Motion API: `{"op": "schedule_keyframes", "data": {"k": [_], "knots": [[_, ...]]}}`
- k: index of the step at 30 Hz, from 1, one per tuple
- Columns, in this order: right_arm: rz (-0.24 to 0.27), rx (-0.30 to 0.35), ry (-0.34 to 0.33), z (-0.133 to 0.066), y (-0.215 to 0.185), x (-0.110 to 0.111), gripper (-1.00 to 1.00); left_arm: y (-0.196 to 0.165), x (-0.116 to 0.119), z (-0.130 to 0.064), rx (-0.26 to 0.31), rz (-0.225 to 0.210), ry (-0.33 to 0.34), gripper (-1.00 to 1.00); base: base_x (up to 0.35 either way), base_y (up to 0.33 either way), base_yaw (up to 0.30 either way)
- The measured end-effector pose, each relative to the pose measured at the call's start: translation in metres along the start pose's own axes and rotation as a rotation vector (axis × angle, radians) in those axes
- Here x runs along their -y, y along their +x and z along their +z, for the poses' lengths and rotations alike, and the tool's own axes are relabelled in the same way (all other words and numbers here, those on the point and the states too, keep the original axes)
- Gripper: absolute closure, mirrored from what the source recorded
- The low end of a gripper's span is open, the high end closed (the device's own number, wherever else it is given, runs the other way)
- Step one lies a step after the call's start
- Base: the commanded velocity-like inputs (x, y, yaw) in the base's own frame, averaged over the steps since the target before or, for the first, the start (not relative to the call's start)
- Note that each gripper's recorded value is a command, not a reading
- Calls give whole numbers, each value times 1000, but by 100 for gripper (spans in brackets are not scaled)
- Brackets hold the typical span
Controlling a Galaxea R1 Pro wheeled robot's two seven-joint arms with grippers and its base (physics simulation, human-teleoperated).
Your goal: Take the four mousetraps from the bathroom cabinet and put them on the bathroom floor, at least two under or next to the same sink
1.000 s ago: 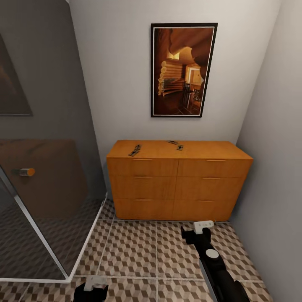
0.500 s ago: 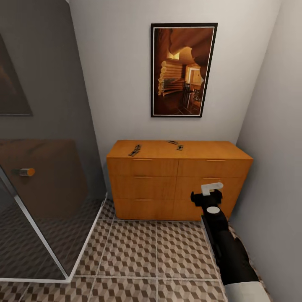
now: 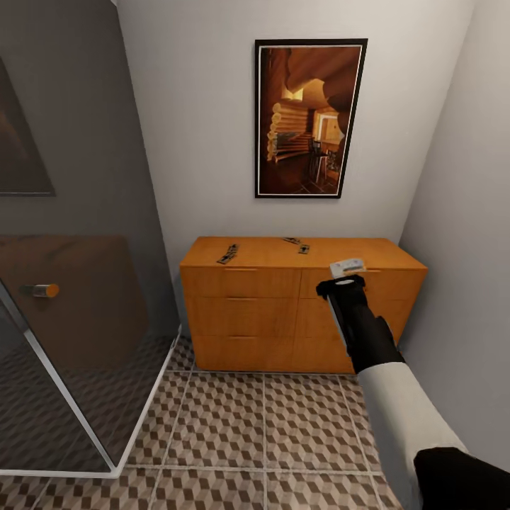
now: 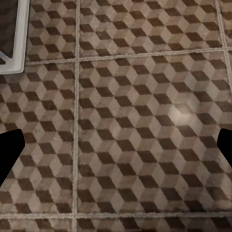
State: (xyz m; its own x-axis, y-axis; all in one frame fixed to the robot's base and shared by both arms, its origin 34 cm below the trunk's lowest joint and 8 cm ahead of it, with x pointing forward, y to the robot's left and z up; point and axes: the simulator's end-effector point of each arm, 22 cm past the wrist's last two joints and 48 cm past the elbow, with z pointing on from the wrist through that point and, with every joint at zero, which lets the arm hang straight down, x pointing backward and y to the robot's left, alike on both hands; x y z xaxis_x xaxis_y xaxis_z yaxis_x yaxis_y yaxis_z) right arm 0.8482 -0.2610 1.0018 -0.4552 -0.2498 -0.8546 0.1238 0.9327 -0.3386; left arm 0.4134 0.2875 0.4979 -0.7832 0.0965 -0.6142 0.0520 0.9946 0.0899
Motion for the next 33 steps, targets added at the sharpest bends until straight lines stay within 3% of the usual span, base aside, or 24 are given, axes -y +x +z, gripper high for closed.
{"op": "schedule_keyframes", "data": {"k": [3, 9, 20, 27, 33], "knots": [[-9, 4, -5, 11, -39, 4, -100, 0, 0, 0, 0, 0, 1, -100, 24, 0, 0], [16, 27, -30, 12, -73, 4, -100, 4, 0, -1, -9, 0, 1, -100, 177, 0, 0], [40, 85, -48, 12, -91, 0, -100, 10, 0, -2, -22, 0, 2, -100, 315, 0, 0], [50, 88, -58, 13, -91, 0, -100, 11, 0, -2, -24, -2, 1, -100, 329, 0, 0], [101, 87, -106, 17, -86, -11, -100, 11, 1, -2, -23, -3, 3, -100, 207, 0, 0]]}}
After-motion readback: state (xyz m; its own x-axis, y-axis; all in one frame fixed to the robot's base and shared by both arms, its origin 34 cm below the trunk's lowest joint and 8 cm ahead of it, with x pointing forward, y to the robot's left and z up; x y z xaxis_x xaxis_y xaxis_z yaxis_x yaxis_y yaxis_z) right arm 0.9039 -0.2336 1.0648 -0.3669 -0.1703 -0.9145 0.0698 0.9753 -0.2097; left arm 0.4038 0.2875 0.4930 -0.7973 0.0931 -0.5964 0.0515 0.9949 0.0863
